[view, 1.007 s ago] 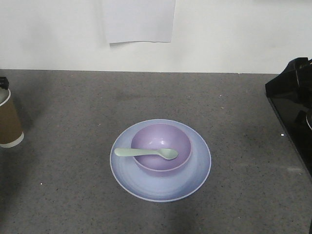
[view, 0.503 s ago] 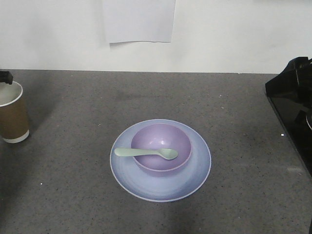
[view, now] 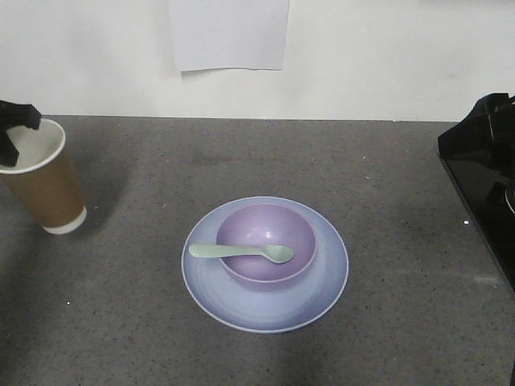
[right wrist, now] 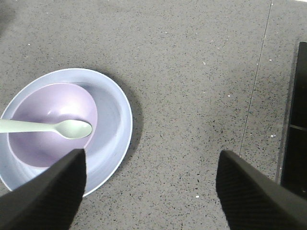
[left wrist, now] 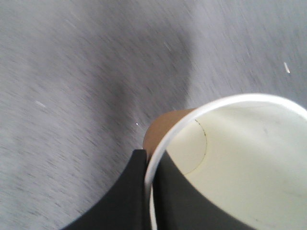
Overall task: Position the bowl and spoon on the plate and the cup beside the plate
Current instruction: 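Lower the left gripper onto the rim of the brown paper cup, then grip the cup rim and slide the cup beside the plate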
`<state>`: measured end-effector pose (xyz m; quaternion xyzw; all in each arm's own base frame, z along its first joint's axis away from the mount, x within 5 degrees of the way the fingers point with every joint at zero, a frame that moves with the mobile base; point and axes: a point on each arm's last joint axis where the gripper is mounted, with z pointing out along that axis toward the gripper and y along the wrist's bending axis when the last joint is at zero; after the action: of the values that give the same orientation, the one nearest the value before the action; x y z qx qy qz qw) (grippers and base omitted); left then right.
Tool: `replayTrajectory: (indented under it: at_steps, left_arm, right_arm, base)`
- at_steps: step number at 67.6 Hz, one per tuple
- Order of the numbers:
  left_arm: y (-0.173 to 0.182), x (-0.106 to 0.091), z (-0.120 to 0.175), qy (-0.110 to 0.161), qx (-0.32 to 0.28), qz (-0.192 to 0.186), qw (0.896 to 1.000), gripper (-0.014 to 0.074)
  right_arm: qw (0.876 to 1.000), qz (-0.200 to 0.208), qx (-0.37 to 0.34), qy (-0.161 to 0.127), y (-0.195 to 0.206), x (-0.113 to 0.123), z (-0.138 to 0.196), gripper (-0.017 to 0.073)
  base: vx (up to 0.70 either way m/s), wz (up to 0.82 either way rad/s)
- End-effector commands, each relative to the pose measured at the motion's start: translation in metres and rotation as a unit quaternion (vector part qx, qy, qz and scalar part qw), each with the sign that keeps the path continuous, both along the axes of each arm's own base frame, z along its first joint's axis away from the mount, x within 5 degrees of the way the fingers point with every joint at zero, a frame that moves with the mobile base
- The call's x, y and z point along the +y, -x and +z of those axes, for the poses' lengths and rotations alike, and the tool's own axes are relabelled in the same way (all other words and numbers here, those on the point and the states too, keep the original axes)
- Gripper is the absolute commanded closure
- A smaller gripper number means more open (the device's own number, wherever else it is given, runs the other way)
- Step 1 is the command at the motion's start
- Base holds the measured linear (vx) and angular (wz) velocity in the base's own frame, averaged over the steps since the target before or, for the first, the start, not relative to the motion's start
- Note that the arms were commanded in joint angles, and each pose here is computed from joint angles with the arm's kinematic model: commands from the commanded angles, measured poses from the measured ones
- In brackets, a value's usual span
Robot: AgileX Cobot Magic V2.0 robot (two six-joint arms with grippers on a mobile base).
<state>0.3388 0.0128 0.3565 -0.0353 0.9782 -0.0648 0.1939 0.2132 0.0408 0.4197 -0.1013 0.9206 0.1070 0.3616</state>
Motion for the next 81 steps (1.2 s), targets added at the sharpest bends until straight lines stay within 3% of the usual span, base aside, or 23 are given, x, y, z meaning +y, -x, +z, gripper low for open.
replayTrajectory:
  at_steps: [1,14,44,81]
  left_arm:
    - [0.019,-0.020,0.013,0.010,-0.032,-0.030,0.999,0.0601]
    - [0.034,-0.045,0.005,0.033,-0.042,-0.062,0.997,0.0600]
    - [0.042,-0.088,-0.009,0.035,-0.028,-0.130,0.991,0.0594]
    - [0.040,-0.093,-0.033,0.033,0.000,-0.133,0.991,0.0561]
  right_arm:
    - [0.999,-0.008,-0.048,-0.010,0.002,-0.002,0.014,0.0011]
    - [0.999,-0.008,-0.048,-0.010,0.002,-0.002,0.014,0.0011]
    - [0.999,-0.008,-0.048,-0.010,0.002,-0.002,0.014,0.0011]
    - [0.999,-0.007,-0.046,-0.011,0.002,-0.001,0.014,0.0011]
  base:
    - [0.00,0.00]
    - [0.00,0.00]
    - [0.00,0.00]
    - [0.00,0.00]
